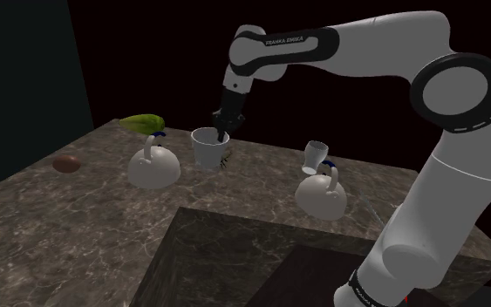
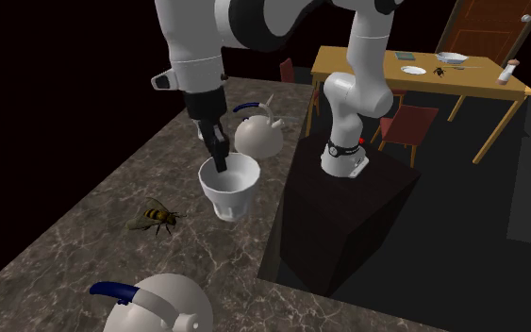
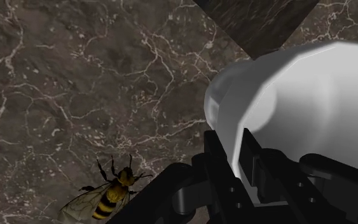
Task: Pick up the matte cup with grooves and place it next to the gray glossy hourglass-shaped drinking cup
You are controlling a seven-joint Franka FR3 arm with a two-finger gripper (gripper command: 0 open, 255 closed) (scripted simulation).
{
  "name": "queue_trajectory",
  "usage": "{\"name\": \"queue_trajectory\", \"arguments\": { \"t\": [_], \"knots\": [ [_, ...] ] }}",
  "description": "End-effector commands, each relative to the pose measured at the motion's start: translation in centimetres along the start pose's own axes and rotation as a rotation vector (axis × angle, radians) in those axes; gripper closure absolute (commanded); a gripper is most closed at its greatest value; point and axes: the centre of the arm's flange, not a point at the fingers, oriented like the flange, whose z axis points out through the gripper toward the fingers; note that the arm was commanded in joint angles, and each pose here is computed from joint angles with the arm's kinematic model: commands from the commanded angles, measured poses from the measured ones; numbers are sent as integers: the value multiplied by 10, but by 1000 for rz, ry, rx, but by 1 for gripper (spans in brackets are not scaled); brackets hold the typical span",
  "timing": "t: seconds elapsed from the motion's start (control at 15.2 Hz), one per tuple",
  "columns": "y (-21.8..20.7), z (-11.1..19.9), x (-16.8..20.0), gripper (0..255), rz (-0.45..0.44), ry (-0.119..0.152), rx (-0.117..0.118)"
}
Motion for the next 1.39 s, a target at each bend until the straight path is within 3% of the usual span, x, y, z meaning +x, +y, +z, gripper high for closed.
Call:
{"name": "queue_trajectory", "arguments": {
  "t": [0.0,0.79,1.32],
  "knots": [
    [-3,-10,-1,255,0,0,0],
    [-14,-71,-2,255,0,0,0],
    [86,-89,-31,255,0,0,0]
  ]
}}
